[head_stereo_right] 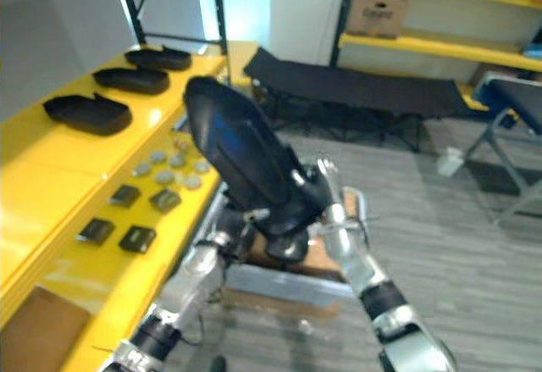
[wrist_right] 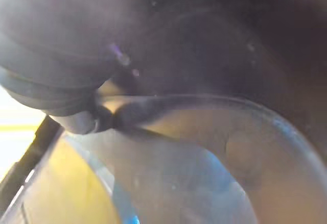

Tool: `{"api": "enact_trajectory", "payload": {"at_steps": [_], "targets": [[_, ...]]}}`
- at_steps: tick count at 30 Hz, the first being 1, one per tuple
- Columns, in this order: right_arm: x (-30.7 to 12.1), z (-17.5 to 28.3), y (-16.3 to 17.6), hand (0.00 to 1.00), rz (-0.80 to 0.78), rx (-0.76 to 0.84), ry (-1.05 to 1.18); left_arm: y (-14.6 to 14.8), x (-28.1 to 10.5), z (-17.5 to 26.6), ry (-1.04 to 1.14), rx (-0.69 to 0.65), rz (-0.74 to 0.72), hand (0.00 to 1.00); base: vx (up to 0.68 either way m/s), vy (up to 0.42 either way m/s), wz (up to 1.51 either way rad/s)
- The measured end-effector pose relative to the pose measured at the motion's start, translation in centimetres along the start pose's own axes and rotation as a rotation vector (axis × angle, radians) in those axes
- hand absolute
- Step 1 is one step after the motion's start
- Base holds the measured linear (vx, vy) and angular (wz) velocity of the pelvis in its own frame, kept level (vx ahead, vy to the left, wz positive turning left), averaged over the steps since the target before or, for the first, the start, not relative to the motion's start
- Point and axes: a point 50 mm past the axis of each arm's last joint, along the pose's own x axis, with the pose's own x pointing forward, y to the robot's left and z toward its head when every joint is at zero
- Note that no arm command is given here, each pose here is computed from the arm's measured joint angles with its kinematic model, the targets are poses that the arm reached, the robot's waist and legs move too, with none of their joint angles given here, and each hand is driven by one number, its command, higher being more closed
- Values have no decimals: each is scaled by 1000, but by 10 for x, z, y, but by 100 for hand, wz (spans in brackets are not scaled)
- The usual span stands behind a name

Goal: Walk over and take plastic housings, then place them on the shelf

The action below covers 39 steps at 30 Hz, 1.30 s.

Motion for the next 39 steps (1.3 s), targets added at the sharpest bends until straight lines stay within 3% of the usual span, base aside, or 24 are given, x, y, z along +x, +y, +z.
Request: {"api": "enact_trajectory", "payload": {"at_steps": [8, 9, 15, 16, 22, 32, 39], "targets": [[-16, -9, 4, 100, -12, -9, 50, 38, -7, -6, -37, -312, 214, 0, 0, 0, 0], [-16, -9, 3, 100, -21, -7, 53, 45, -8, -6, -44, -334, 247, 100, 0, 0, 0], [-15, -8, 0, 100, -63, 13, 50, 63, -14, -11, -45, -367, 265, 100, 0, 0, 0], [-15, -7, 2, 100, -65, 20, 51, 62, -15, -12, -37, -366, 252, 0, 0, 0, 0], [-13, 0, 6, 100, -85, 56, 43, 30, -11, -26, 78, -297, 92, 0, 0, 0, 0], [-8, 1, 1, 100, -164, 105, 70, 12, -1, -9, 49, -318, 8, 0, 0, 0, -1], [4, 9, -8, 100, -232, 94, 34, 10, 9, 6, 25, -294, 116, 0, 0, 0, -2]]}}
